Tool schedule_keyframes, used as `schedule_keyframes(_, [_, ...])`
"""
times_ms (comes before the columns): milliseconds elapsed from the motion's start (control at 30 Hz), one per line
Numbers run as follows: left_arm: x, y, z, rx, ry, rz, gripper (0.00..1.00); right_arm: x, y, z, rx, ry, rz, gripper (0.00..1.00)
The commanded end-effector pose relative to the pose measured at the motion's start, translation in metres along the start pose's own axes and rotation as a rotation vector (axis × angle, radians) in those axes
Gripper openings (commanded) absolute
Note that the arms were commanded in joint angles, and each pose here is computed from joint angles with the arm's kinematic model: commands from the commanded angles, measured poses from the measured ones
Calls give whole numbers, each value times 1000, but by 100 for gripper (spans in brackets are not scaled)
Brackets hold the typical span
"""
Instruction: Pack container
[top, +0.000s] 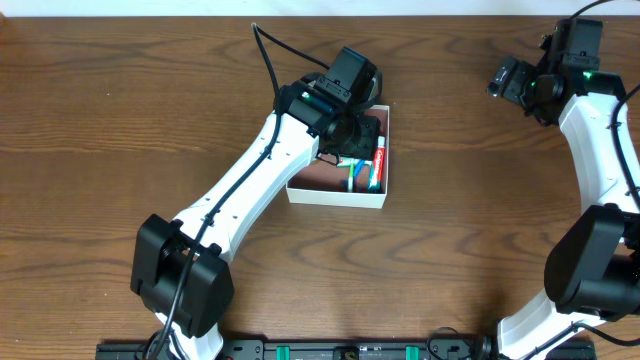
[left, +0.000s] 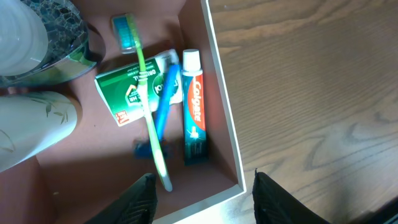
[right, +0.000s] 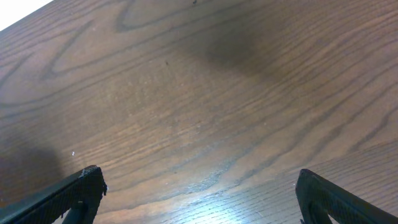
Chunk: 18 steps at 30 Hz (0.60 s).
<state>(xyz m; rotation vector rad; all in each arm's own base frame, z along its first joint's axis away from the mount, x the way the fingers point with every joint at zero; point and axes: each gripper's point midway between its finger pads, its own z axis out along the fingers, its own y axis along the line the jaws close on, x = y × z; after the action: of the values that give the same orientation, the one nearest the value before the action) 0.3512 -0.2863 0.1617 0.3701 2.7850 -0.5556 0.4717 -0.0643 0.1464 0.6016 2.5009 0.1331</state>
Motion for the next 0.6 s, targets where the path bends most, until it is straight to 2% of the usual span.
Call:
schedule_keyframes(0, [-2, -2, -1, 8, -5, -2, 51, -3, 1, 1, 6, -6, 11, 99])
schedule_keyframes(167, [-6, -4, -10, 17, -29, 1, 51, -3, 1, 1, 6, -6, 11, 99])
schedule_keyframes(267, [-13, -12, -33, 38, -85, 17, 52, -3, 1, 1, 6, -6, 11, 99])
schedule_keyframes(433, [-27, -18, -98, 22, -256, 62, 53, -3, 1, 1, 6, -6, 11, 99])
schedule_keyframes(567, [-31, 2, -168, -90, -445, 42, 63, -3, 1, 1, 6, -6, 11, 99])
